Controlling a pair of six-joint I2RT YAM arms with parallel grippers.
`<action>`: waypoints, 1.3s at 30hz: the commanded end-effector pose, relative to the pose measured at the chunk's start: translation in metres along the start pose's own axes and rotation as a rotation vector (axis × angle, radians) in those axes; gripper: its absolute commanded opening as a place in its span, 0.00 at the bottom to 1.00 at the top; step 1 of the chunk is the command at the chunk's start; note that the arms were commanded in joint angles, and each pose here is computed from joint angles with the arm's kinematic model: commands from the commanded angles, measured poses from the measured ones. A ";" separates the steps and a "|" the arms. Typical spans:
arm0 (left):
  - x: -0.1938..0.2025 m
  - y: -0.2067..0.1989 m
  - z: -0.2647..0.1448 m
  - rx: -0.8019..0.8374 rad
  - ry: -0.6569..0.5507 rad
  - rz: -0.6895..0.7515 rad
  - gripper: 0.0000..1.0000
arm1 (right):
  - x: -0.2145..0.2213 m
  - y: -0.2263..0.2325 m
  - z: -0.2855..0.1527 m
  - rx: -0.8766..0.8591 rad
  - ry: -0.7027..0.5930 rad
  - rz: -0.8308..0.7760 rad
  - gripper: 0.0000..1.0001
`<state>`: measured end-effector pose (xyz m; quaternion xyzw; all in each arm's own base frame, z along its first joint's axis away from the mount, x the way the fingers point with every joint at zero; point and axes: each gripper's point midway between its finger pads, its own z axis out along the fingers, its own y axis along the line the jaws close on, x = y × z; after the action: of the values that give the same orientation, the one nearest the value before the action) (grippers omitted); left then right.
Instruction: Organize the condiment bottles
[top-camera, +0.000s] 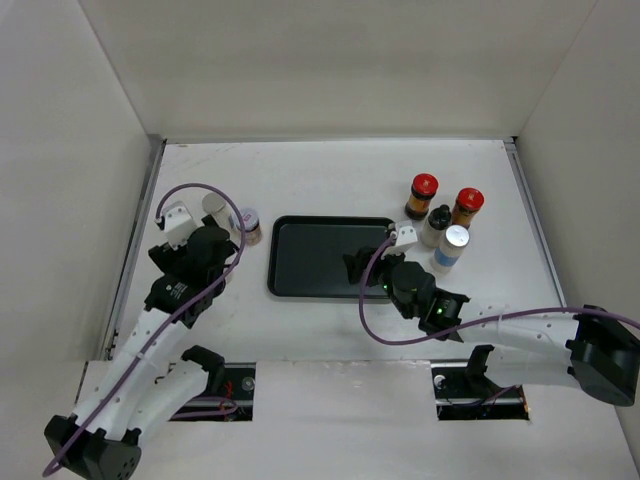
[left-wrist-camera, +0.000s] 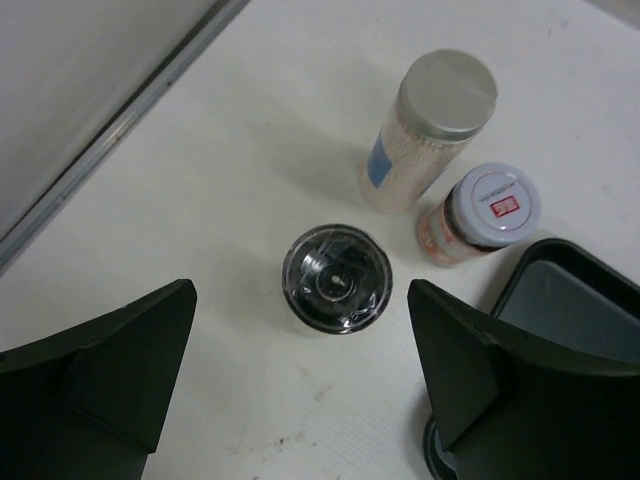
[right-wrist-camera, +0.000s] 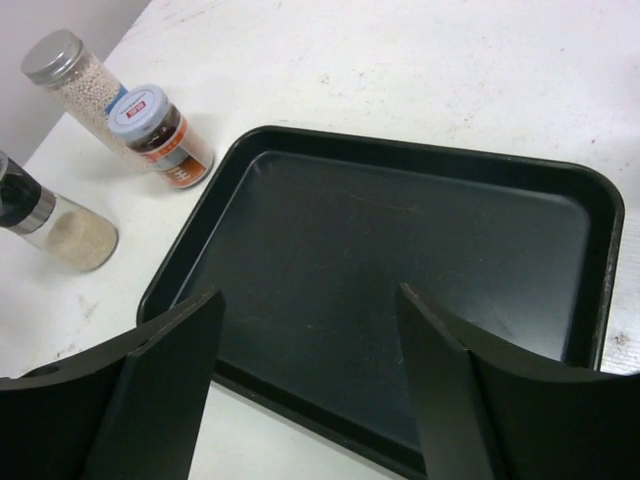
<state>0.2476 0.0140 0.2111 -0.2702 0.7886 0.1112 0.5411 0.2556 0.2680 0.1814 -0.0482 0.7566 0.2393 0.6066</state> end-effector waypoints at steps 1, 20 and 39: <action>0.023 -0.002 0.010 0.018 0.080 -0.019 0.88 | -0.019 0.017 0.002 -0.046 -0.043 0.052 0.77; 0.056 -0.018 0.064 0.007 0.118 -0.043 0.67 | -0.009 0.017 0.008 -0.047 -0.014 0.032 0.84; -0.004 -0.161 -0.021 0.436 0.012 -0.008 0.41 | -0.010 -0.011 0.014 0.054 -0.028 0.063 0.35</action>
<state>0.2957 -0.1071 0.2051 -0.1368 0.8327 -0.0291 0.5358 0.2659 0.2641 0.1629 -0.0416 0.7723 0.2237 0.5931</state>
